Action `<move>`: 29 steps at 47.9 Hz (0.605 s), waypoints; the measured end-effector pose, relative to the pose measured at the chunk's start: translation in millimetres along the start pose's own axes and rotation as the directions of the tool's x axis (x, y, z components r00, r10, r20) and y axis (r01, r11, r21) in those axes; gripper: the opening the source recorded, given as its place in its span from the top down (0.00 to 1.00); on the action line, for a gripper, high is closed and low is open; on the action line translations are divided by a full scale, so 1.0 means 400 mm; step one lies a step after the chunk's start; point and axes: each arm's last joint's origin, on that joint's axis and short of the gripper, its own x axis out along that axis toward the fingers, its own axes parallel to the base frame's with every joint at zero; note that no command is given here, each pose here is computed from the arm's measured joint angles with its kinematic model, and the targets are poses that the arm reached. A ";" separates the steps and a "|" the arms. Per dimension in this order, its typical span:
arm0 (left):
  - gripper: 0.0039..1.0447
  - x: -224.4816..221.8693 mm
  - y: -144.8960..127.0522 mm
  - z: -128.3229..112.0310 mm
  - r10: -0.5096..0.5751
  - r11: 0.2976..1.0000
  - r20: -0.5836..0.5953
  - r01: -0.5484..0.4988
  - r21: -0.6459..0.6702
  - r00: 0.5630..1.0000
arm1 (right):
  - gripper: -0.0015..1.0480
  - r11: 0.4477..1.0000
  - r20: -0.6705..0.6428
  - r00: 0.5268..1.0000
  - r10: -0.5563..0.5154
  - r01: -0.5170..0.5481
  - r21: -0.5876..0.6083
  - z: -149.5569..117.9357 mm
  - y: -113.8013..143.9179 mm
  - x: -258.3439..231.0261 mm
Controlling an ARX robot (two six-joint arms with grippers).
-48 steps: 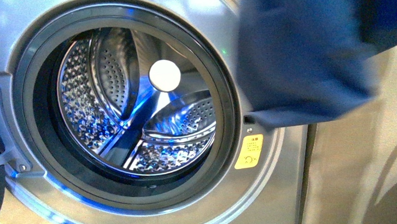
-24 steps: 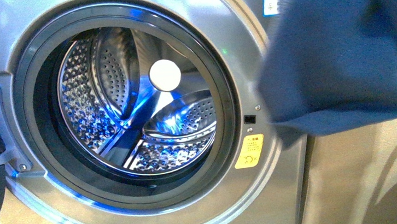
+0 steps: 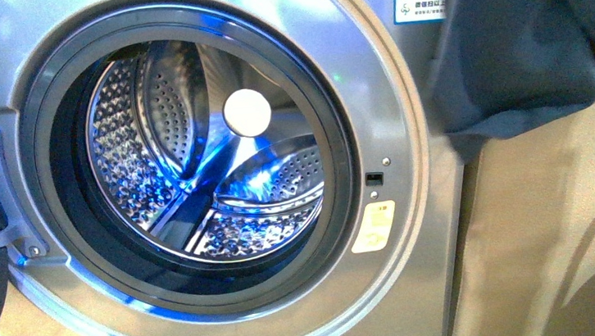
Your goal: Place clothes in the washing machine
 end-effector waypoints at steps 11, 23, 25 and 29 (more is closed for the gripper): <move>0.06 0.032 -0.015 -0.019 0.160 0.986 0.015 -0.160 0.044 0.987 | 0.89 1.000 0.002 1.000 -0.005 0.005 -0.001 0.001 -0.001 -0.001; 0.39 -0.005 0.038 -0.010 0.361 0.928 0.075 -0.366 0.071 0.930 | 0.77 1.000 -0.002 1.000 0.001 -0.001 -0.002 0.000 -0.001 -0.001; 0.44 -0.015 0.045 -0.008 0.372 0.923 0.076 -0.378 0.075 0.925 | 0.72 1.000 -0.002 1.000 0.002 -0.002 -0.002 0.000 0.000 -0.001; 0.54 -0.037 0.056 0.000 0.388 0.915 0.082 -0.394 0.084 0.918 | 0.62 1.000 -0.003 1.000 0.003 -0.003 -0.002 0.000 0.000 -0.001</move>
